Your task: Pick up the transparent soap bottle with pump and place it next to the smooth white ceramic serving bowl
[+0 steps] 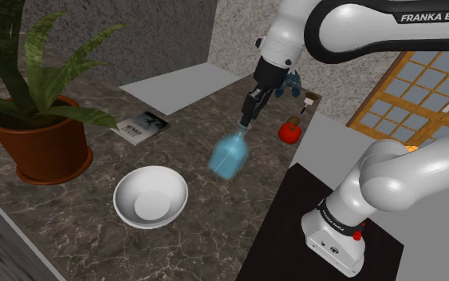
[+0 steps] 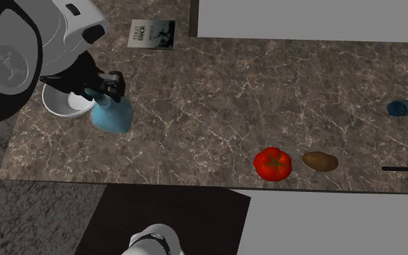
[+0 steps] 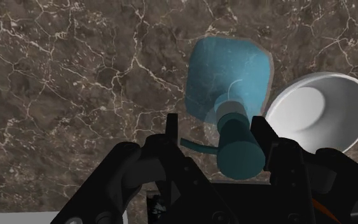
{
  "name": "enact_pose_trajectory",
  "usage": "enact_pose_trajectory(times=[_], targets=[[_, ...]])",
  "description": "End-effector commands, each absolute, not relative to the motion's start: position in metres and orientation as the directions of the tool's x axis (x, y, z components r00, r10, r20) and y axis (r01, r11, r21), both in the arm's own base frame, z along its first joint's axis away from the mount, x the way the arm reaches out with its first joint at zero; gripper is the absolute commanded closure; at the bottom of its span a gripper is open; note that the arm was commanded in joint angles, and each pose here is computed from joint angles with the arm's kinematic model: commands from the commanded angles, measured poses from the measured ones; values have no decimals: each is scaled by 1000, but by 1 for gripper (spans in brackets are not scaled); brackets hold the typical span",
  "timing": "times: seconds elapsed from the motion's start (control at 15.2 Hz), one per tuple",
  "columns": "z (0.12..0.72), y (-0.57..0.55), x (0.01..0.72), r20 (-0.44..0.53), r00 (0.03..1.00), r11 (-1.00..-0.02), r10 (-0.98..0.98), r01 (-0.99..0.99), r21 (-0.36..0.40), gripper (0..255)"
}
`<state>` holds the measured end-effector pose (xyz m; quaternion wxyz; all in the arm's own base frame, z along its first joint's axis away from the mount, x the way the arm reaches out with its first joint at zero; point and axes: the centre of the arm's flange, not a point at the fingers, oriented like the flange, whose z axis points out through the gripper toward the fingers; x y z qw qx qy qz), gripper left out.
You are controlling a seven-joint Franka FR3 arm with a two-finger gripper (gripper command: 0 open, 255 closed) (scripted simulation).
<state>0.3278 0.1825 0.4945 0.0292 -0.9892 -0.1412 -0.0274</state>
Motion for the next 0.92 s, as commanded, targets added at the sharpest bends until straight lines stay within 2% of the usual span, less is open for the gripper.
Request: enact_pose_trajectory(times=[0.0, 0.86], targets=[[484, 183, 327, 63, 959, -958, 278, 281, -50, 255], [423, 183, 327, 63, 959, -958, 278, 281, -50, 255]])
